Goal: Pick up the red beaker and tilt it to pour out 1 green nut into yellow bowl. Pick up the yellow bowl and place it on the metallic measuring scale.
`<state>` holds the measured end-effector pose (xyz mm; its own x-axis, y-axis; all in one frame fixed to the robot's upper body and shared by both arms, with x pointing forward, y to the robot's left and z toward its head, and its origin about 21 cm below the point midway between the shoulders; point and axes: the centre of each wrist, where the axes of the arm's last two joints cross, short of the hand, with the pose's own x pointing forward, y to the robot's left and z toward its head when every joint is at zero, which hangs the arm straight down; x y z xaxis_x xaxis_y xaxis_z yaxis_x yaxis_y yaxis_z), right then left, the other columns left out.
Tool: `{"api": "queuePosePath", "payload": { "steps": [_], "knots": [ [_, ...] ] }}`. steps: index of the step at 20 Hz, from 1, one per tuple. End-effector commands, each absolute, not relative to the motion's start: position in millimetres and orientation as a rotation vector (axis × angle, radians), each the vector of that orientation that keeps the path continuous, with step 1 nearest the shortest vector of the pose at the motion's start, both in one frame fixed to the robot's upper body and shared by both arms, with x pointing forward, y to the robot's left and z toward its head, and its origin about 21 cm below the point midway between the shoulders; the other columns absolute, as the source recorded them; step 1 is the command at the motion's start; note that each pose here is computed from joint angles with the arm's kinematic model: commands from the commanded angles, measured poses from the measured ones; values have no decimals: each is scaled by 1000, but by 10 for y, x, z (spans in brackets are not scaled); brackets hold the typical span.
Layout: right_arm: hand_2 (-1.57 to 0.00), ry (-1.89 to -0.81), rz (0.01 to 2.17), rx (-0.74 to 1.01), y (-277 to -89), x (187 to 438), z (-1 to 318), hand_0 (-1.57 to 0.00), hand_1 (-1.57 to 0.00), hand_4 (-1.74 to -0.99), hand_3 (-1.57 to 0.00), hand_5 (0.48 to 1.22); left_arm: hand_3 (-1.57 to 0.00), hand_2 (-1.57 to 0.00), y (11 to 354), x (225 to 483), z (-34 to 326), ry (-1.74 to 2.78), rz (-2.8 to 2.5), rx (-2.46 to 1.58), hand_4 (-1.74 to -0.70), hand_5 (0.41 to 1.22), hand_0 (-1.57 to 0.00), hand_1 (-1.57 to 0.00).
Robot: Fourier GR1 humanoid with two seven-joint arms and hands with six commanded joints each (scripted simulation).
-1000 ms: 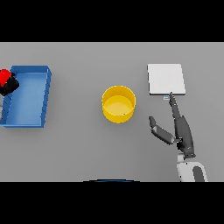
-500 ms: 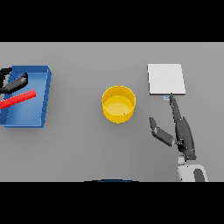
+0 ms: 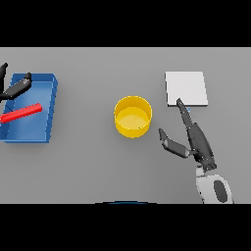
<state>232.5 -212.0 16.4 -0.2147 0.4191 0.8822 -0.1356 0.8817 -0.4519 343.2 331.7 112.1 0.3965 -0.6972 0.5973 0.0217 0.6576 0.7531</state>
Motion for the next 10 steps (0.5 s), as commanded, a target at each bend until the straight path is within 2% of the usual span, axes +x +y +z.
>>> {"api": "queuePosePath", "payload": {
  "steps": [1, 3, 6, 10],
  "knots": [
    [1, -1726, 575, -223, -2103, 2363, 191, 1, 1, -1202, 1, 709, -15, -16, 3302, 3422, 1071, -1072, -504, 739, -779, 693, -20, -16],
    [1, -1726, 704, -215, -2117, 2432, 291, 1, 1, -1234, 1, 707, -9, -10, 3299, 3412, 1065, -1075, -508, 730, -786, 704, -12, -10],
    [1, -1666, 942, -305, -2095, 2594, 425, 1, 1, -1278, 1, 683, -4, -5, 3265, 3398, 1086, -1080, -517, 720, -794, 710, -6, -5],
    [1, -1632, 1290, -390, -1996, 2812, 596, 1, 1, -1276, 1, 668, -1, -1, 3314, 3382, 1052, -1069, -518, 731, -793, 712, -2, -1]
  ]
}}
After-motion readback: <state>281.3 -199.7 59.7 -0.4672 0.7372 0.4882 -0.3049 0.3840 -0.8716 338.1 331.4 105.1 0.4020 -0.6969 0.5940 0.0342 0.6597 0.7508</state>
